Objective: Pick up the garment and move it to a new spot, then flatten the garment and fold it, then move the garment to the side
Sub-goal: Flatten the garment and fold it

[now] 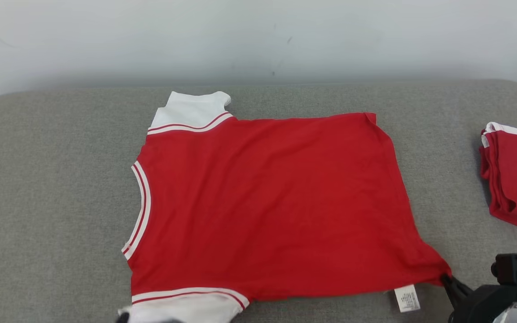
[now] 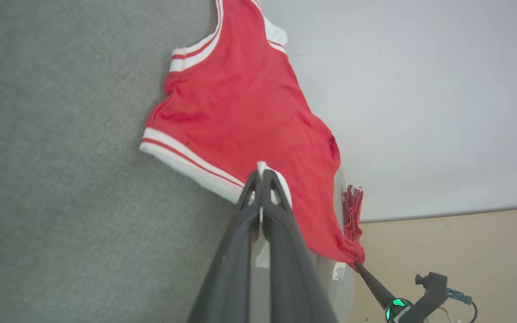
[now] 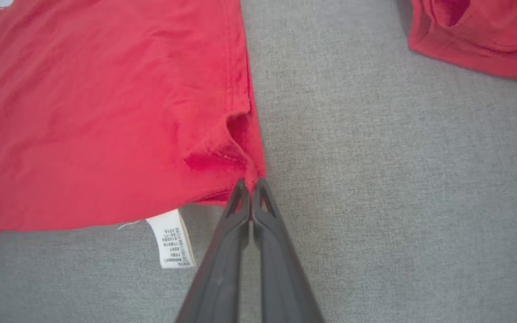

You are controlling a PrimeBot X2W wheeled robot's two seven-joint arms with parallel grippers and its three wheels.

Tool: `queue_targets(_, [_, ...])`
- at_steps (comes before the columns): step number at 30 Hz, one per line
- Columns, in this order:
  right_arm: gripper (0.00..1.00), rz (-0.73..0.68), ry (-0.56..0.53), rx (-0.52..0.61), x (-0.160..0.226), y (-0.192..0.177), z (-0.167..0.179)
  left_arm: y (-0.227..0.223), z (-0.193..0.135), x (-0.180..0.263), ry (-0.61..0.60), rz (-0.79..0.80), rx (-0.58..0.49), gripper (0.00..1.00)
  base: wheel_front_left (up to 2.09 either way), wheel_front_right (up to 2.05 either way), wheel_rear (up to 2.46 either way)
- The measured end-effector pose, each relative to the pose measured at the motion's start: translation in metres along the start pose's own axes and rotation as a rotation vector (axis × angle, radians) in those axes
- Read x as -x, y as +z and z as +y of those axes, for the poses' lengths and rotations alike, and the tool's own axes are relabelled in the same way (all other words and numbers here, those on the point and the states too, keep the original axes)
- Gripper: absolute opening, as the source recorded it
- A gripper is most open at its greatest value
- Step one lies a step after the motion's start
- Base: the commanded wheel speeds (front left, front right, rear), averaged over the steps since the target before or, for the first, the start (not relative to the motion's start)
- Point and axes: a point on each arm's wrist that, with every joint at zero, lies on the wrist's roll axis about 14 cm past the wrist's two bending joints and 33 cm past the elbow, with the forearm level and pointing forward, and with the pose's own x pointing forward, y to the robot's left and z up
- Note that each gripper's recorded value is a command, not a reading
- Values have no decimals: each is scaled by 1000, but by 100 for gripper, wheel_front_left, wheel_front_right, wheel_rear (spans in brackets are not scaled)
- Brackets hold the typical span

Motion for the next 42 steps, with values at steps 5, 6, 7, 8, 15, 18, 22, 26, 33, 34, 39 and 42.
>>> queue_targets(5, [0, -82, 25, -8, -3, 20, 6, 30, -30, -22, -121, -121, -76, 0, 0, 0, 0])
queue_targets(6, [0, -98, 28, -2, -6, 26, 7, 31, -34, -31, -135, -129, -105, 0, 0, 0, 0])
queue_targets(7, [0, -110, 29, -2, -8, 29, 7, 33, -36, -36, -144, -131, -129, 0, 0, 0, 0])
queue_targets(8, [0, -117, 34, -1, -10, 33, 9, 35, -39, -43, -155, -138, -154, 0, 0, 0, 0])
queue_targets(15, [0, -192, 49, 19, -27, 62, 16, 51, -51, -89, -174, -204, -326, 0, 0, 0, 0])
queue_targets(18, [0, -207, 50, 45, -35, 69, 19, 51, -54, -108, -179, -202, -372, 0, 0, 0, 0])
queue_targets(22, [0, -227, 47, 58, -43, 76, 20, 55, -58, -128, -187, -209, -450, 0, 0, 0, 0])
queue_targets(26, [0, -236, 25, 67, -50, 79, 14, 55, -65, -146, -205, -209, -500, 0, 0, 0, 0])
queue_targets(33, [0, -245, 22, 70, -61, 81, 14, 52, -62, -166, -205, -195, -537, 0, 0, 0, 0])
queue_targets(34, [0, -245, 20, 71, -63, 81, 14, 52, -62, -169, -205, -196, -540, 0, 0, 0, 0])
queue_targets(39, [0, -220, 6, 76, -71, 74, 9, 57, -65, -177, -217, -227, -556, 0, 0, 0, 0])
queue_targets(42, [0, -227, -2, 74, -73, 74, 6, 64, -68, -179, -224, -257, -566, 0, 0, 0, 0])
